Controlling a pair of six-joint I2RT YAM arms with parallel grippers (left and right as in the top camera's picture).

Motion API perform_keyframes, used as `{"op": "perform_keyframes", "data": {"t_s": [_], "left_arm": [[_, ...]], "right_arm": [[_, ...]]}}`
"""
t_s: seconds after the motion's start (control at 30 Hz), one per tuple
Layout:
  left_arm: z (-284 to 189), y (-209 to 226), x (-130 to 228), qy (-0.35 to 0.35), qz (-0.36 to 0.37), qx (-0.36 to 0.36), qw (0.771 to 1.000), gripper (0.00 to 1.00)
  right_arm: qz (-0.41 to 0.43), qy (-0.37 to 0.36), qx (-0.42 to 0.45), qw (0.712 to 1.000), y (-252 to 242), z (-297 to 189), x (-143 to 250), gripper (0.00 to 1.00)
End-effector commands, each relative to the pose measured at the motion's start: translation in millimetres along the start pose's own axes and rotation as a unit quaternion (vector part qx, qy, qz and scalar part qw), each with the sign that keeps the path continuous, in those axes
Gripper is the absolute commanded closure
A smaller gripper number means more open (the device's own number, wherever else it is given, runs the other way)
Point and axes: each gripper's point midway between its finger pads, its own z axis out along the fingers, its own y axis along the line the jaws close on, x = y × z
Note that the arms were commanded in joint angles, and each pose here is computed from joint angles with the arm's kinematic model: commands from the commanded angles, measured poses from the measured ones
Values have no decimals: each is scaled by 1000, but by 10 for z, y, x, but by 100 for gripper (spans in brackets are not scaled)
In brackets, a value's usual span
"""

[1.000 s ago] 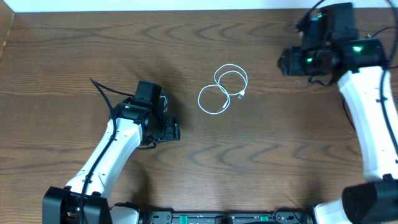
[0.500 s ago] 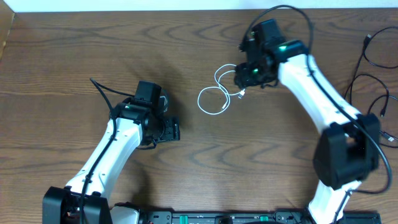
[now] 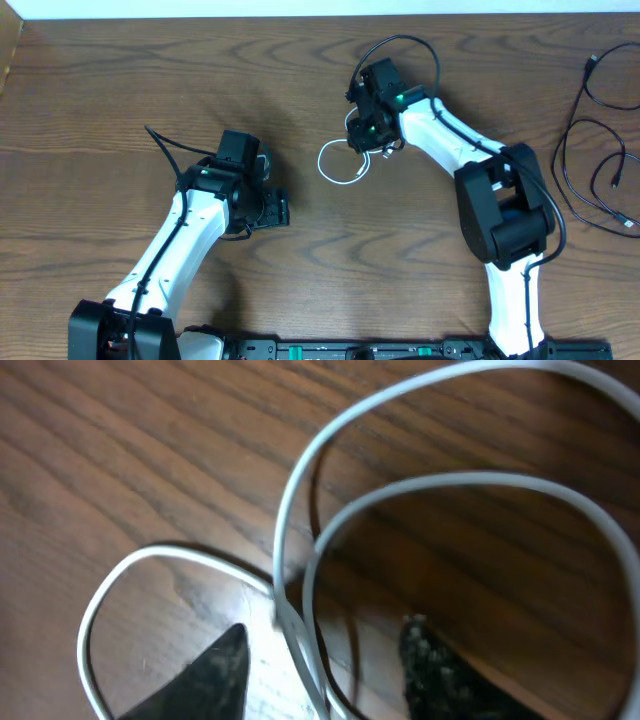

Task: Untangle cables
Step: 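Release the white cable and lift the right gripper up and right, then move the right gripper back to the white cable and grasp it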

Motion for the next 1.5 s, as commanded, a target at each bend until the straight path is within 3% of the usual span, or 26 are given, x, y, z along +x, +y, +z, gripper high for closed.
{"op": "perform_keyframes", "data": {"t_s": [0.0,0.17,0.37,0.53,0.83,1.0,1.17,1.27,1.37,1.47], "left_arm": [[15,15,27,3,9,-4,1000,26],[15,15,28,3,9,-4,1000,26],[15,15,27,3,9,-4,1000,26],[15,15,27,3,9,-4,1000,26],[15,15,28,4,9,-4,1000,26],[15,15,28,3,9,-4,1000,25],[15,15,28,3,9,-4,1000,26],[15,15,28,3,9,-4,1000,25],[15,13,19,2,9,-4,1000,26],[15,8,5,-1,10,-3,1000,26]], "right_arm": [[-6,13,3,1000,14,105,81,69],[-7,22,3,1000,33,123,126,99],[-2,33,4,999,39,-31,156,99],[3,1,6,1000,32,-518,-60,99],[34,-185,38,981,-269,-2182,-629,99],[87,-261,121,954,-833,-3038,-568,99],[157,-291,223,917,-1487,-3636,-284,99],[198,-290,228,908,-1727,-3749,-119,99],[203,-268,166,927,-1644,-3612,-45,96],[188,-230,113,948,-1480,-3369,-2,83]]}}
